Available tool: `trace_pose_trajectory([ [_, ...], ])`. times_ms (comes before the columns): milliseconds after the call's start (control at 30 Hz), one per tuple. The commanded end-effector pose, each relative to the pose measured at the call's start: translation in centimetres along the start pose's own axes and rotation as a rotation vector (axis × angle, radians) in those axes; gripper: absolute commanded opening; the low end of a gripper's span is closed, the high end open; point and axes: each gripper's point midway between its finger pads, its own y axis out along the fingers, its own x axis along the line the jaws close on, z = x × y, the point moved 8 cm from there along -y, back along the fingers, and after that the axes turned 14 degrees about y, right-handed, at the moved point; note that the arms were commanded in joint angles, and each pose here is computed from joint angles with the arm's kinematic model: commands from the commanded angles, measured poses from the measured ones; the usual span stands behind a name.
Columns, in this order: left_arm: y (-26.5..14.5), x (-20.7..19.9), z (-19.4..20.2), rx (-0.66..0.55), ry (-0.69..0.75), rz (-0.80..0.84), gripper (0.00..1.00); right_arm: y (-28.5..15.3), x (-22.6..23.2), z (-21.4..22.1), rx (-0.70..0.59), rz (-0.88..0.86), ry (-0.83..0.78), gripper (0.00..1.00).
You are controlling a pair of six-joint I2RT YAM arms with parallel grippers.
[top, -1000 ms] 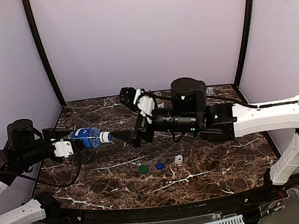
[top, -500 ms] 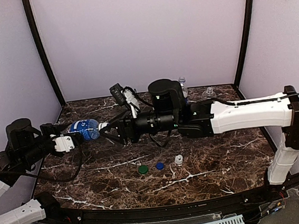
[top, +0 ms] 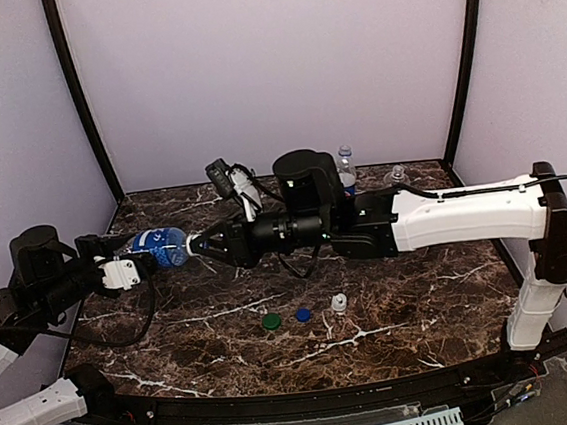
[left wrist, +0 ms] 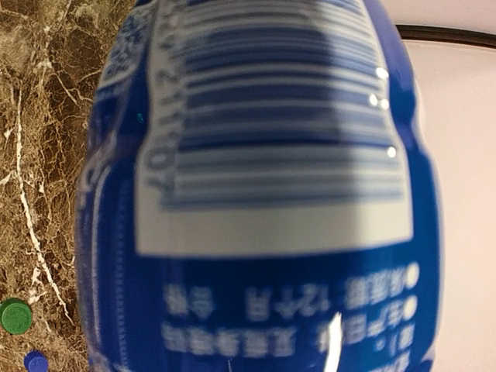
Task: Unscrew the bottle caps
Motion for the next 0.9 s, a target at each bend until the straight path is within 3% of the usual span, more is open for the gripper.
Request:
trace_pose_trajectory([
  [0,-0.3,0.2,-0.1,-0.013,-0.016,-0.007,0.3,-0.1,0.4,-0.8,-0.009,-0.013,-0.043,0.0],
  [100,-0.2,-0.1,-0.1,-0.022,-0.061,0.009,0.3,-0.6,0.9,-0.7,0.006,-0.024,-0.131,0.0],
  [200,-0.2,-0.9,-0.3,-0.044,-0.114,0.058,0.3,-1.2,1.6,0.5,0.035,-0.033,-0.32,0.0],
  [333,-1.0,-4.0,-1.2,-0.159,-0.193,0.236,0.3,-2.0,3.4,3.9,0.095,-0.058,-0.798,0.0],
  [400,-1.6,-5.2,-1.4,-0.19,-0.269,0.308,0.29,-2.0,3.7,6.1,0.133,-0.025,-1.134,0.0],
  [567,-3.7,-7.6,-1.7,-0.244,-0.363,0.428,0.29,-1.7,2.4,7.9,0.177,0.231,-1.713,0.0],
  [767,-4.5,-9.2,-1.1,-0.183,-0.378,0.445,0.29,-2.0,1.6,7.1,0.07,0.506,-2.105,0.0],
  [867,-4.4,-9.4,-0.7,-0.159,-0.401,0.426,0.28,-2.2,2.1,7.0,0.004,0.54,-2.175,0.0],
])
